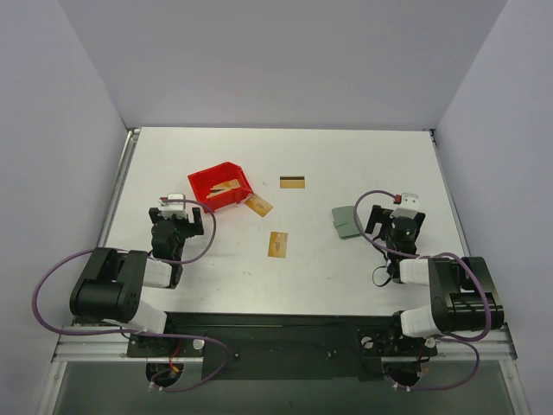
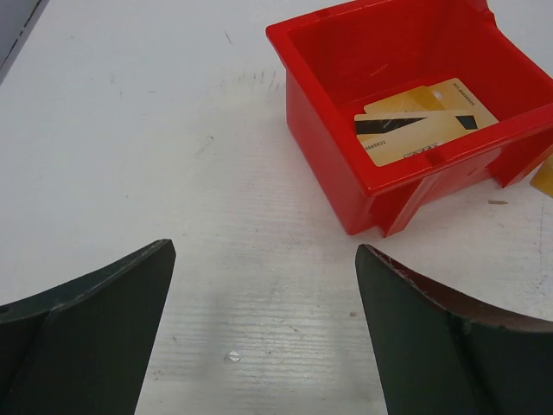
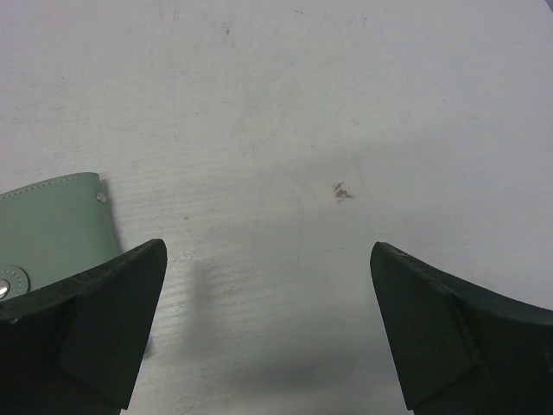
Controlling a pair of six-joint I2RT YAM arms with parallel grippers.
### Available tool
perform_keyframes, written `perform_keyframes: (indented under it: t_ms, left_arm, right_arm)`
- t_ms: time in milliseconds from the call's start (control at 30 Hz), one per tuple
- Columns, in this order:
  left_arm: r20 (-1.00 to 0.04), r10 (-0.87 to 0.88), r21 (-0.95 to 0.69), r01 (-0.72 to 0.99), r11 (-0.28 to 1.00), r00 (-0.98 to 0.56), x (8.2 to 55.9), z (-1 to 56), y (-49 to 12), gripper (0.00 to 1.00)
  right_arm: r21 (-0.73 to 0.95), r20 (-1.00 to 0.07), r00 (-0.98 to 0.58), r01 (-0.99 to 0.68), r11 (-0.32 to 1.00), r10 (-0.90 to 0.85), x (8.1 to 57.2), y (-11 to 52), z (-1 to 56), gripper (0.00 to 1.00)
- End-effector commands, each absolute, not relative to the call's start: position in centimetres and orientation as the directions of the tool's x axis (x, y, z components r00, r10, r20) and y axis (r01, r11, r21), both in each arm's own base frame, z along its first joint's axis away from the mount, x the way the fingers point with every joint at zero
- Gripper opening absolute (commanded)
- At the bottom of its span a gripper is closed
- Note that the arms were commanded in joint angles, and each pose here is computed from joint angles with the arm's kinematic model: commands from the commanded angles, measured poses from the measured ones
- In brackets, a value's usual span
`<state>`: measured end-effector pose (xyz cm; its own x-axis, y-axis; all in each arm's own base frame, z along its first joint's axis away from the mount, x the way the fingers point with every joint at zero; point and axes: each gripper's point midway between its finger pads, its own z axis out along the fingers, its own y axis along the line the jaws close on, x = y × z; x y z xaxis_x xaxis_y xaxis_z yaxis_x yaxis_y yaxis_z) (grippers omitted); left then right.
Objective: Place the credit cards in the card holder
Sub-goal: Open the card holder at the center of the board.
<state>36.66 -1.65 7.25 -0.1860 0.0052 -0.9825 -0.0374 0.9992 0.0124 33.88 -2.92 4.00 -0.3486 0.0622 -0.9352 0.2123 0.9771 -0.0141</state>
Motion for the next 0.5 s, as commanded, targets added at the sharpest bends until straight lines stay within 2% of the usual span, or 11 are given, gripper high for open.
perform_keyframes:
  t_ms: [0,467]
  left_arm:
    - [-0.992,-0.001,0.004,-0.041,0.999,-0.124,37.70,9.26,-1.66,0.97]
    - [-0.992,-0.008,-0.004,-0.034,0.999,-0.124,37.74,9.25,-1.48,0.97]
  right_arm:
    - [0.005,-0.957,-0.283,0.208,0.978,0.065,35.26,-2.83,6.19,1.00]
    - [0.006,-0.956,-0.285,0.207,0.978,0.066,35.25,-2.83,6.13,1.00]
